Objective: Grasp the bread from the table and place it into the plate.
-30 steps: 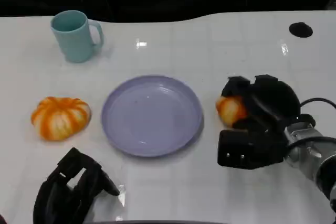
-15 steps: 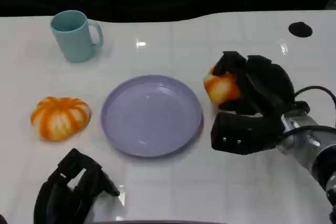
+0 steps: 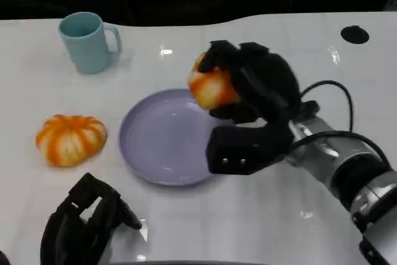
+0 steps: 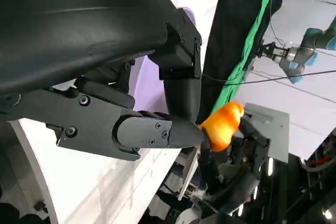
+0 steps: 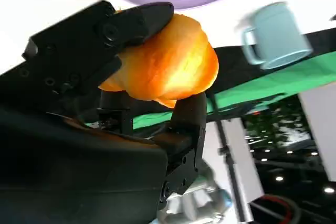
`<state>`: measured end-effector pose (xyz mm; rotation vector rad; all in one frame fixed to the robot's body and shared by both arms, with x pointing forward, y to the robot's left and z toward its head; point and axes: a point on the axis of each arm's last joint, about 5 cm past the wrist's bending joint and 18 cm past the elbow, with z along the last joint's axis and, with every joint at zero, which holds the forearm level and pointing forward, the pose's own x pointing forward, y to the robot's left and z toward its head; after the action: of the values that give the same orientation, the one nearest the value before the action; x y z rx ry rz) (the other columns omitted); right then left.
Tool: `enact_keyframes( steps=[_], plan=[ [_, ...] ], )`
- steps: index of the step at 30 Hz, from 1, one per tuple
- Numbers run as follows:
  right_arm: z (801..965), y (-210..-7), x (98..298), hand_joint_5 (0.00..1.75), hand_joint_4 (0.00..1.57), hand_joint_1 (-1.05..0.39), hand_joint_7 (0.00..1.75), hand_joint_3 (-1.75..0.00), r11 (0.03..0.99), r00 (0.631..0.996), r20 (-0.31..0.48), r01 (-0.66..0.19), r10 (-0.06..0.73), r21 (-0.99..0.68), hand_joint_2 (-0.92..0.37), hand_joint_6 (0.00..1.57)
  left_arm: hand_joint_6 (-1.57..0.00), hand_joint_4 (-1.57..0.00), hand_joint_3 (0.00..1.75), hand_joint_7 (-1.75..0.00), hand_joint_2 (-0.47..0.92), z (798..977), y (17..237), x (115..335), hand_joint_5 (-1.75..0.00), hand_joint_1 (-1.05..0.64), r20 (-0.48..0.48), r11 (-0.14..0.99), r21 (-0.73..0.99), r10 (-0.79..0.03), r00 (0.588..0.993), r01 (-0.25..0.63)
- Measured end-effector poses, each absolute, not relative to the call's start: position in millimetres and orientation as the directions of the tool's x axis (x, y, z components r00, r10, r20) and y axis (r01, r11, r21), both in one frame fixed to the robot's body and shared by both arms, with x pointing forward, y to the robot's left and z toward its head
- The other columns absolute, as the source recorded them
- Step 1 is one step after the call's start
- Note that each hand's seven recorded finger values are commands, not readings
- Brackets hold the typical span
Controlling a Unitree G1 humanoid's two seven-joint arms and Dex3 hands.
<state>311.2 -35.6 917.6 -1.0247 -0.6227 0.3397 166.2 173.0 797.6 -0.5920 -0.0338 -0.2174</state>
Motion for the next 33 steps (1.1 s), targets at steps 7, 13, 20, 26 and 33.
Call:
enact_keyframes(
  steps=[7, 13, 20, 26, 33],
  plan=[
    [917.8, -14.0, 305.2, 1.75, 0.82, -0.09, 1.75, -0.68, 0.463, 0.762, 0.307, 0.011, 0.57, -0.886, -0.63, 0.6, -0.5, -0.6, 0.28, -1.49, 0.92, 797.0, 172.4, 165.0, -1.75, -0.54, 0.092, 0.807, -0.551, -0.191, 0.977, 0.21],
    [912.7, -4.5, 299.5, 1.75, 0.86, -0.13, 1.75, -0.71, 0.444, 0.761, 0.298, 0.014, 0.577, -0.896, -0.65, 0.62, -0.51, -0.61, 0.28, -1.47, 0.92, 796.4, 172.4, 163.8, -1.75, -0.52, 0.089, 0.808, -0.551, -0.192, 0.977, 0.209],
    [908.9, -3.2, 297.2, 1.67, 0.81, -0.17, 0.69, -0.42, 0.404, 0.752, 0.284, 0.026, 0.595, -0.915, -0.77, 0.96, -0.51, -0.61, 0.28, -1.48, 0.92, 796.3, 172.1, 162.8, -1.75, -0.52, 0.088, 0.807, -0.552, -0.192, 0.977, 0.209],
    [907.6, -3.7, 297.0, 0.57, 0.51, -0.42, 0.04, -0.25, 0.323, 0.75, 0.184, -0.041, 0.635, -0.946, -0.92, 0.62, -0.5, -0.61, 0.29, -1.49, 0.92, 796.4, 170.4, 162.5, -1.75, -0.52, 0.09, 0.805, -0.553, -0.198, 0.976, 0.214],
    [907.4, -4.5, 297.9, 0.06, 0.04, -0.8, 0.0, -0.49, 0.132, 0.728, -0.064, -0.208, 0.683, -0.969, -0.92, 0.11, -0.5, -0.61, 0.29, -1.5, 0.92, 797.4, 170.6, 163.0, -1.75, -0.52, 0.095, 0.805, -0.552, -0.198, 0.976, 0.217]
  ],
)
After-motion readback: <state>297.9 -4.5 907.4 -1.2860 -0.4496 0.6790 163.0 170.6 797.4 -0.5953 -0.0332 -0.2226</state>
